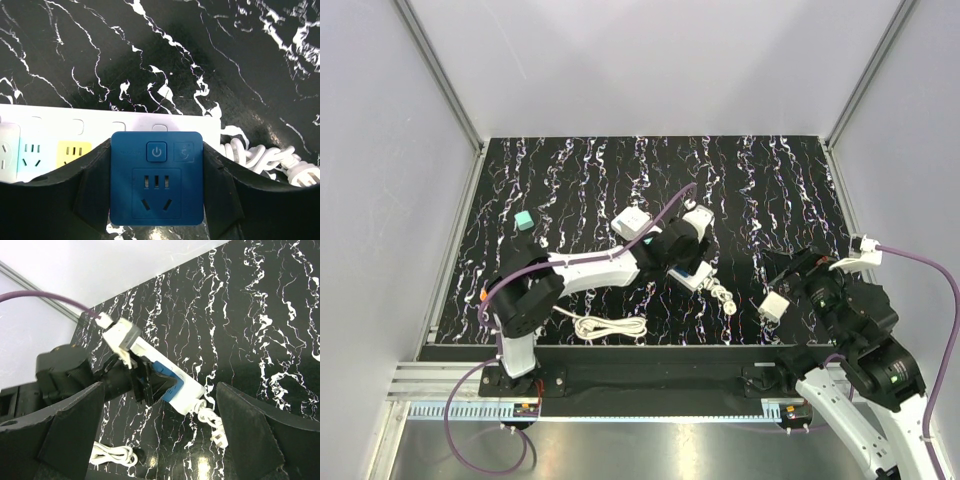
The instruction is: Insert the plug
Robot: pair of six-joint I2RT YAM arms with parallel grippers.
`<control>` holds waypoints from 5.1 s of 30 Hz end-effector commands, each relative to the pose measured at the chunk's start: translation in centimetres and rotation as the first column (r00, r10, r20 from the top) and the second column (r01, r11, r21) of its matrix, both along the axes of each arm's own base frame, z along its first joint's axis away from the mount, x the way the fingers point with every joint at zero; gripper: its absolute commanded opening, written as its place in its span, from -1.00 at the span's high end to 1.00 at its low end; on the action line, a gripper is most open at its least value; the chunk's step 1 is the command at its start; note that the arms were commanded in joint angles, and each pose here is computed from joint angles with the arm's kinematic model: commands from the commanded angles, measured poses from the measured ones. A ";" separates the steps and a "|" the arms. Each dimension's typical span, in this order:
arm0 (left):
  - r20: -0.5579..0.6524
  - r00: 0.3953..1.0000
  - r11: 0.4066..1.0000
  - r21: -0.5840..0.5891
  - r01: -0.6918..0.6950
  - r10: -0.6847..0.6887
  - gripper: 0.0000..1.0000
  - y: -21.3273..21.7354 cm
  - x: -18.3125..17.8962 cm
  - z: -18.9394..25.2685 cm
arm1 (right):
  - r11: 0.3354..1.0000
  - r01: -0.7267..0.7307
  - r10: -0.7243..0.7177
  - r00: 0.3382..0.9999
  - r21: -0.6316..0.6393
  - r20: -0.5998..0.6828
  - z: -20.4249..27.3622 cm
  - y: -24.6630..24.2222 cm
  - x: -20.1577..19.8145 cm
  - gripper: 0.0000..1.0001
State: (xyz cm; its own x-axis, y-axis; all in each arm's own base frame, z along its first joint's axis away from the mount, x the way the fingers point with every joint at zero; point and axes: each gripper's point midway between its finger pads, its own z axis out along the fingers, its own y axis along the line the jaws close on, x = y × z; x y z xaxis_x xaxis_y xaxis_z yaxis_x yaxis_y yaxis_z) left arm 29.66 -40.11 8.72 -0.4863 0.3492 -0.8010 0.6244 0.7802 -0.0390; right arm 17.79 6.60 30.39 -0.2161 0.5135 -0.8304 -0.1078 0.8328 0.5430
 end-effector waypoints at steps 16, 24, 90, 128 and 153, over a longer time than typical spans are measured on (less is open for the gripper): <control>-0.142 0.986 0.996 0.037 -0.083 0.087 1.00 2.7 -5.0 -9.4 | 0.998 0.043 -0.040 0.997 0.044 -0.068 -1.4 0.5 1.5 -0.99; -0.095 0.982 0.987 0.040 -0.158 0.161 1.00 3.1 -8.3 -9.8 | 0.998 0.045 -0.041 0.996 0.048 -0.078 -2.1 0.5 1.5 -0.99; -0.008 0.996 0.995 0.045 0.091 -0.091 -0.95 -2.5 -11.8 7.7 | 0.997 0.014 -0.010 0.998 0.075 -0.062 -2.0 0.9 0.9 -1.00; -0.034 0.993 0.993 0.010 -0.115 0.115 -0.09 4.5 -4.9 11.0 | 0.990 -0.121 0.136 0.950 0.072 -0.282 -7.1 5.4 2.8 -0.88; -0.265 0.432 0.381 -0.225 -0.897 0.862 -0.53 38.2 5.8 7.3 | 0.922 -0.181 0.358 0.737 0.343 -0.573 -18.3 13.3 5.1 -0.04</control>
